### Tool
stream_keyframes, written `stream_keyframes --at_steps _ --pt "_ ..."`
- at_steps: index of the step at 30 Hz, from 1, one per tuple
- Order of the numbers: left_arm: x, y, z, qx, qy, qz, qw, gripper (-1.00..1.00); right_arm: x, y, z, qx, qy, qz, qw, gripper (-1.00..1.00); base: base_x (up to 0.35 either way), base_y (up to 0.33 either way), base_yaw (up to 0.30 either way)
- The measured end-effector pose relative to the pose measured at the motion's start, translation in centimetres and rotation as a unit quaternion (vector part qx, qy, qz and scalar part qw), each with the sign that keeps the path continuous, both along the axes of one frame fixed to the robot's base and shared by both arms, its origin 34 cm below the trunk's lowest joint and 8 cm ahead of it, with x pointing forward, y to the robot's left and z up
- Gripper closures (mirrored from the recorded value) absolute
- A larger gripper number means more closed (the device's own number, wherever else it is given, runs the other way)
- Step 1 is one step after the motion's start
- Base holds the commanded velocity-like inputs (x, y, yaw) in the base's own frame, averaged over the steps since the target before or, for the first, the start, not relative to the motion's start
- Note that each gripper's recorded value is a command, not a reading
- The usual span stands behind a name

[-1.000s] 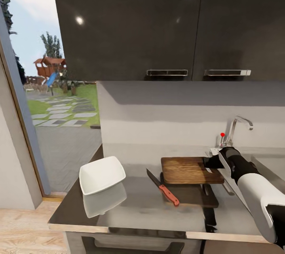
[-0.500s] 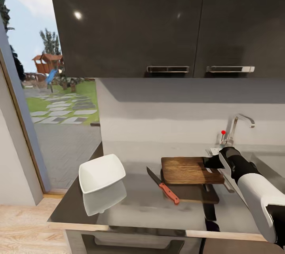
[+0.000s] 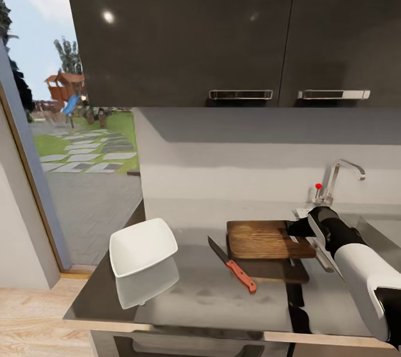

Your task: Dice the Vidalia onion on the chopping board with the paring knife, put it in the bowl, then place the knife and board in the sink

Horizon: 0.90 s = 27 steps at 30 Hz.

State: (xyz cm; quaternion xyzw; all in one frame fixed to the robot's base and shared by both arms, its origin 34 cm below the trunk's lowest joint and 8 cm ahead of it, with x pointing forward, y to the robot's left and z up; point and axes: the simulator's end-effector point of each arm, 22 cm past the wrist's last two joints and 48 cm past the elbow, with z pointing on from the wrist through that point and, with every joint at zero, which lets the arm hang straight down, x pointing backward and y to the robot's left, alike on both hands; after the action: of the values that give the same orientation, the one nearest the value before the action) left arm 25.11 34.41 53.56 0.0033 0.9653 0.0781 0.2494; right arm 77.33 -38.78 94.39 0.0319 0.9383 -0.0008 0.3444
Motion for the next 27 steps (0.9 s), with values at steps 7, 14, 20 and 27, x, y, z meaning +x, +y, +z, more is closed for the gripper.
stream_keyframes --at_steps 7,14,20,27 --pt "0.0 0.0 0.0 0.000 0.000 0.000 1.0000 -1.00 0.0 0.0 0.0 0.000 0.000 0.000 1.0000 1.00 0.002 0.001 0.000" --pt "-0.1 0.0 0.0 0.000 0.002 0.000 1.0000 -1.00 0.0 0.0 -0.3 0.000 0.003 0.000 1.0000 1.00 0.000 0.000 0.000" --pt "-0.4 0.0 -0.1 0.000 0.005 0.000 1.0000 -1.00 0.0 -0.1 -0.7 0.006 0.005 -0.004 1.0000 1.00 0.000 0.000 0.000" --pt "-0.7 0.0 -0.2 0.000 0.009 0.000 1.0000 -1.00 0.1 -0.2 -1.2 0.012 0.007 -0.008 0.9999 1.00 0.000 0.000 0.000"
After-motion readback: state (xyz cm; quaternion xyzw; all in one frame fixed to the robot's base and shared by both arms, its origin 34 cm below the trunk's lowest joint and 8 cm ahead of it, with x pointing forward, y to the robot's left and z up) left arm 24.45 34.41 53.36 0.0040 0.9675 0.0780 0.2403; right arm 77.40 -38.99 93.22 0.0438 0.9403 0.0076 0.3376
